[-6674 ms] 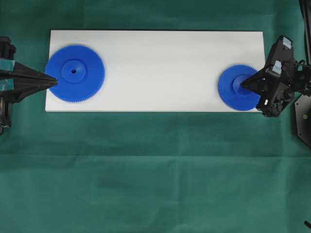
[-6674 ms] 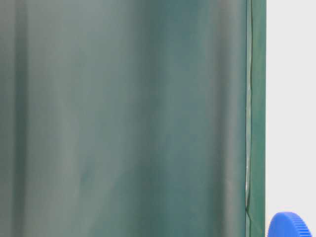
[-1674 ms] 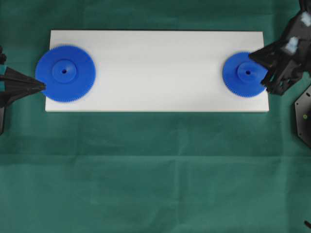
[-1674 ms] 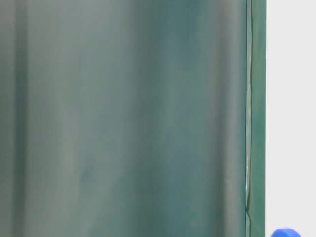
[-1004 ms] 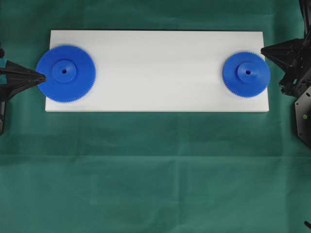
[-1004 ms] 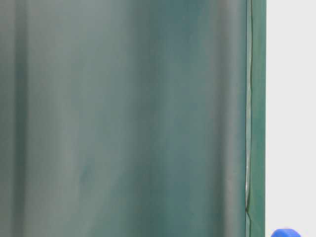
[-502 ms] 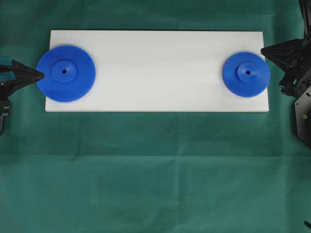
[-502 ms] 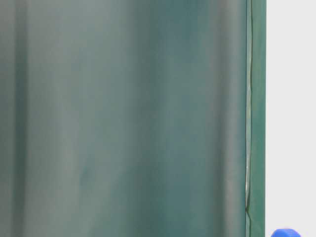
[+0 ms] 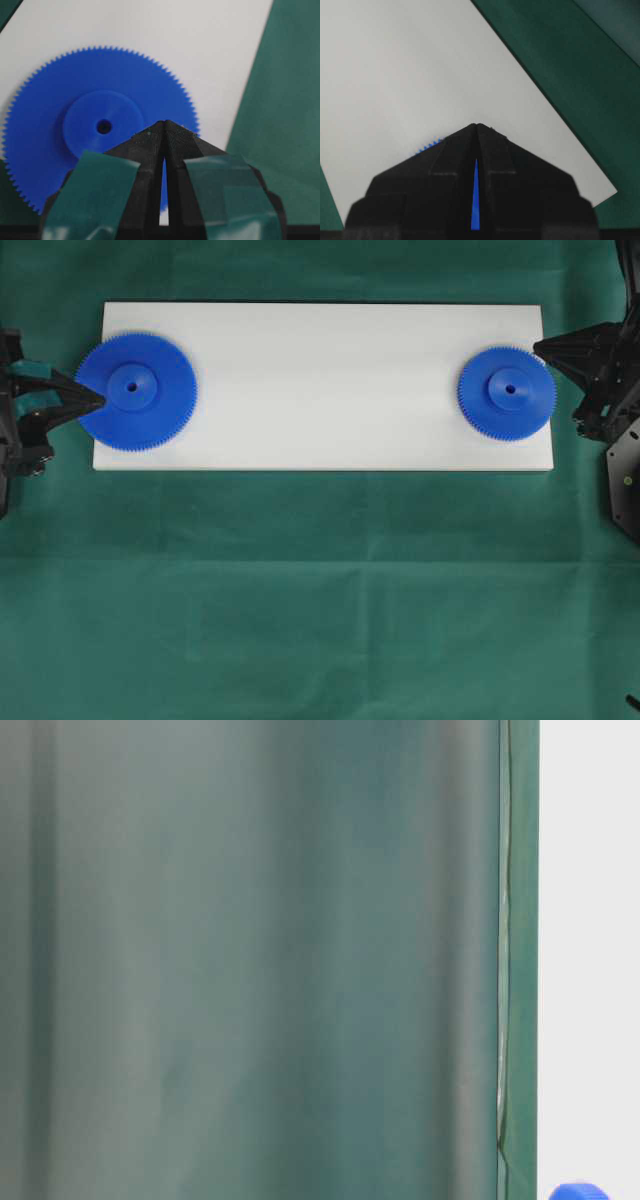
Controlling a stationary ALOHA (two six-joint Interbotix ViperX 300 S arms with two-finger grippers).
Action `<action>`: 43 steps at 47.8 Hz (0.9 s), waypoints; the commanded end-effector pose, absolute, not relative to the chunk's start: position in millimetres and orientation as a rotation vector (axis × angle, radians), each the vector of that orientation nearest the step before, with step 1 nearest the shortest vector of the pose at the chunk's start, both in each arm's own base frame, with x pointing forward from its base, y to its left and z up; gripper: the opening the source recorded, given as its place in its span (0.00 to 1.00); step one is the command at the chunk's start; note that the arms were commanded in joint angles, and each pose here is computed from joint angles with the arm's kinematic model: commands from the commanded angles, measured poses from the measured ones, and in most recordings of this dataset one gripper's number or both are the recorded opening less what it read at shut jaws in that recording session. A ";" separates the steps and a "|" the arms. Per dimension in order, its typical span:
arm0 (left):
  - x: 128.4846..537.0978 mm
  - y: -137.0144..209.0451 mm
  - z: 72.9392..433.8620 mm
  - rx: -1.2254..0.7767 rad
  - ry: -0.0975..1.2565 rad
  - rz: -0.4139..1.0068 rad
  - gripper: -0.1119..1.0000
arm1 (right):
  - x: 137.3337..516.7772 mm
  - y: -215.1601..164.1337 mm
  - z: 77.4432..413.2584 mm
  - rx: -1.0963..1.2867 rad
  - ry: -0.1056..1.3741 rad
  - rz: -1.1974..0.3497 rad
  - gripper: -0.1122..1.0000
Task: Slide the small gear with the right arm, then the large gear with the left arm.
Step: 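Move the left gripper tip into the large blue gear's center hole, then slide the large gear rightward with the left gripper toward the small gear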
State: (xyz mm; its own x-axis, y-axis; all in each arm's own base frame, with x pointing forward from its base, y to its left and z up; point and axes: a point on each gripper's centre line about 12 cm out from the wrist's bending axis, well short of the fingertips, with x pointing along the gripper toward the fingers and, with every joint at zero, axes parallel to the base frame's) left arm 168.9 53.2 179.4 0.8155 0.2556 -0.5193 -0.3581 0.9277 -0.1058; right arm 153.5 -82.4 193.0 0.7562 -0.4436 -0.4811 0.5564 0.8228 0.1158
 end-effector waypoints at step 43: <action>198.1 87.5 151.3 -0.206 0.640 0.424 0.10 | 153.9 -80.9 190.5 0.260 0.457 -0.542 0.56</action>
State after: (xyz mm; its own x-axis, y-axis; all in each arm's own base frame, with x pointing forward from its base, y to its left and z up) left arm 192.2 82.7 144.5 0.7073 0.3045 -0.6379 -0.4383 0.8970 -0.0578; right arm 152.0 -81.0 187.8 0.7524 -0.4379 -0.4920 0.5555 0.8232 0.1169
